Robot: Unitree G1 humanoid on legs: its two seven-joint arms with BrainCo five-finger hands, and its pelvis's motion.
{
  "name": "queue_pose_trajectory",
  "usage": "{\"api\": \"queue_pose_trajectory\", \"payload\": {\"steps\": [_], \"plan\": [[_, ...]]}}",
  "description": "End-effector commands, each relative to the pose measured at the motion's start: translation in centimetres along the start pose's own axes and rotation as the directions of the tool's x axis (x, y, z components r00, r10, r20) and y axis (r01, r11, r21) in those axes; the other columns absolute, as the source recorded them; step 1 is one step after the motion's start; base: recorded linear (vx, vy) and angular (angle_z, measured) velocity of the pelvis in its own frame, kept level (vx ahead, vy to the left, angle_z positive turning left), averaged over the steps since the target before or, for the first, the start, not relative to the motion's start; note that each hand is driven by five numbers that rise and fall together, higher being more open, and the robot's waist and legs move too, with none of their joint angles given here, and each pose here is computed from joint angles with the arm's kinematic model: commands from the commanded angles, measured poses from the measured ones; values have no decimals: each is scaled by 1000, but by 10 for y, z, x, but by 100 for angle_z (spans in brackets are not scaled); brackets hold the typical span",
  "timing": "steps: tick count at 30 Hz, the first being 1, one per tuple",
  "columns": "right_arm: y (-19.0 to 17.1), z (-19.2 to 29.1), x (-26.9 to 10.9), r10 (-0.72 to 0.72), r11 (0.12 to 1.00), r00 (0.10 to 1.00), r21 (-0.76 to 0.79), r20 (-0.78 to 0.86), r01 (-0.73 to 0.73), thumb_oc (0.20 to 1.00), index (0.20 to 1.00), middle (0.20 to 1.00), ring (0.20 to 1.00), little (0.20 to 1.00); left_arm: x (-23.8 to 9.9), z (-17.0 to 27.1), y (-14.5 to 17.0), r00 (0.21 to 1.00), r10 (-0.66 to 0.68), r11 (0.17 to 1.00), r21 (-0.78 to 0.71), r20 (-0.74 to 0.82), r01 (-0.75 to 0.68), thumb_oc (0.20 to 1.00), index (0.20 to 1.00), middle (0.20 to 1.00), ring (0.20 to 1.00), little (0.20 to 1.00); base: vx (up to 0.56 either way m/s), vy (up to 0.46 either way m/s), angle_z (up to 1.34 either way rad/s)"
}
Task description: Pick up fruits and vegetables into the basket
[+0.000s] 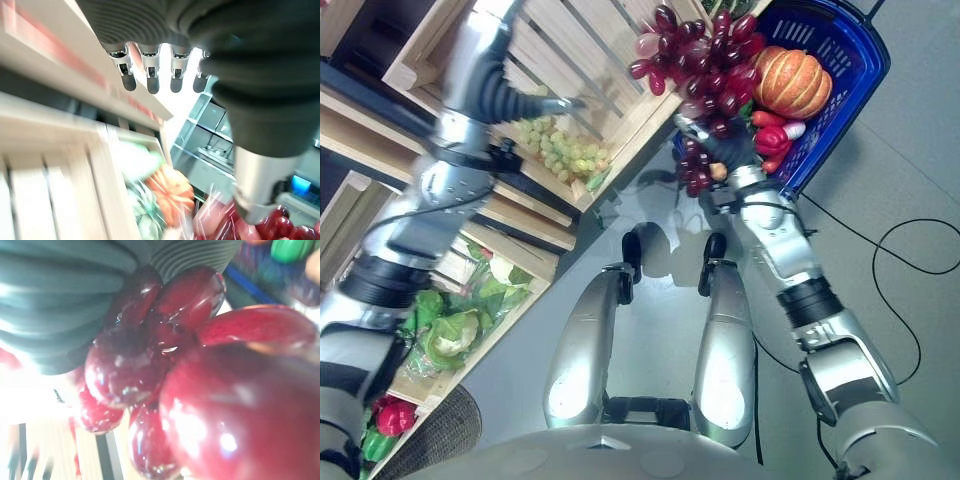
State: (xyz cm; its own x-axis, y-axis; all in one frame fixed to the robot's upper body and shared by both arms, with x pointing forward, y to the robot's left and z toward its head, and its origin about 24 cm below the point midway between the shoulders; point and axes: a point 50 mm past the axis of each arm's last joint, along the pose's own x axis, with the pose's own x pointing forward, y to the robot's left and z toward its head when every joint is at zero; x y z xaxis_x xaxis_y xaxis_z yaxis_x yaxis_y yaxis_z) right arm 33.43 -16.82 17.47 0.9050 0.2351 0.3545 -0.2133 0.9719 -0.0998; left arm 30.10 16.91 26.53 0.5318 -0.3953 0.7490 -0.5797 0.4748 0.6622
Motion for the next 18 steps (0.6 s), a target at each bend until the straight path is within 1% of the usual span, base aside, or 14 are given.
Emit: {"api": "queue_pose_trajectory", "payload": {"steps": [1,3,7,8,11,18], "plan": [[4,56,11,60,996,963,50,262,-76,200,200,200,200,200,10,21,17,981,68,988,121,184,-91,1000,1000,1000,1000,1000,0,0,0],[-9,60,12,35,999,966,28,255,-44,200,200,200,200,200,11,15,21,983,34,972,222,181,-75,1000,1000,1000,1000,1000,54,0,-4],[-34,66,18,10,999,979,-34,205,-3,200,200,200,200,200,11,0,26,990,-10,947,319,139,-35,1000,1000,1000,1000,1000,63,5,0],[-36,66,18,6,999,980,-39,198,2,200,200,200,200,200,11,-1,26,991,-15,947,320,136,-29,1000,1000,1000,1000,1000,58,5,0],[-60,72,24,-27,997,989,-64,146,37,200,200,200,200,200,10,-8,32,987,-23,904,424,162,-48,1000,1000,1000,1000,1000,31,-7,0],[-85,74,34,-71,997,996,-38,60,74,200,200,200,200,200,17,-11,31,984,-72,876,482,163,-16,1000,1000,1000,1000,1000,9,-13,-1]]}}
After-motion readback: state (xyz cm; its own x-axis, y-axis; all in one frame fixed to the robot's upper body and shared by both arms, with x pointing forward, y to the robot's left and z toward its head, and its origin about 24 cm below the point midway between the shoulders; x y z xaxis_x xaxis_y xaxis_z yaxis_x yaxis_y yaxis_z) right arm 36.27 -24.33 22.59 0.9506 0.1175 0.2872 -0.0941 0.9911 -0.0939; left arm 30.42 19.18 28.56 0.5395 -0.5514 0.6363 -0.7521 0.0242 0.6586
